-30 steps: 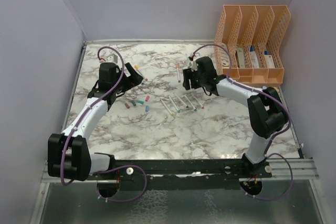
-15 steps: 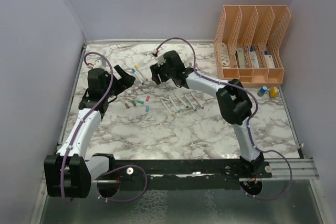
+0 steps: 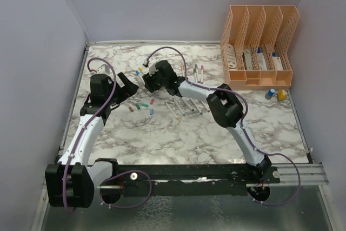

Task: Open the pen caps

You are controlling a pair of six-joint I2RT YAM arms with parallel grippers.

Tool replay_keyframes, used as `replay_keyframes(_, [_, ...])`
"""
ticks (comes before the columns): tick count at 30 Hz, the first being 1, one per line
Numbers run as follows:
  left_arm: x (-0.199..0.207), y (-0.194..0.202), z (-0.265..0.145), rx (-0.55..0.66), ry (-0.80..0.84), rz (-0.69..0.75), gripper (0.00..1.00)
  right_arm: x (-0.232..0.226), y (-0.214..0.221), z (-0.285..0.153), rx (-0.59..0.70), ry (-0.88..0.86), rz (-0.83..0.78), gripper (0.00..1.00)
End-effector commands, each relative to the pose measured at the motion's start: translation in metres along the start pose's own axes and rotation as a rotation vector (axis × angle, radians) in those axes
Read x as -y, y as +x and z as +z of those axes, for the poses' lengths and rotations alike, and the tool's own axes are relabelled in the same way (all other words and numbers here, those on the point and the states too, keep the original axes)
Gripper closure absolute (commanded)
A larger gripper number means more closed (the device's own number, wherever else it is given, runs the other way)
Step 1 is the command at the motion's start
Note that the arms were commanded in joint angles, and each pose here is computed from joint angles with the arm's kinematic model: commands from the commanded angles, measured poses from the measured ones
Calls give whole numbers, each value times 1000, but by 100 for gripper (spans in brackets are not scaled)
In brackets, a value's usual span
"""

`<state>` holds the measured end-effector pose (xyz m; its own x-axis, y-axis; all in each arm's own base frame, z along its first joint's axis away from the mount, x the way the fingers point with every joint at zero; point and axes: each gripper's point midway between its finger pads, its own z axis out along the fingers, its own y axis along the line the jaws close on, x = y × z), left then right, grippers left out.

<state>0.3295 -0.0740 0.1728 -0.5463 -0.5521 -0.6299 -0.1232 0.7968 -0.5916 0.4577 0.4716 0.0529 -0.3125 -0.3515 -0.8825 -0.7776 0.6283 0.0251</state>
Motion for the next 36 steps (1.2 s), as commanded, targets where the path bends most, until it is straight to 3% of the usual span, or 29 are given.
replay_keyframes(1, [-1, 0, -6, 3, 2, 14, 8, -12, -21, 13, 80, -38, -26, 48])
replay_keyframes(18, [-4, 1, -8, -4, -2, 24, 8, -20, -17, 34, 85, -49, -29, 59])
replay_keyframes(36, [-7, -2, -9, 5, -6, 30, 8, -23, 3, 46, 42, -56, -19, 63])
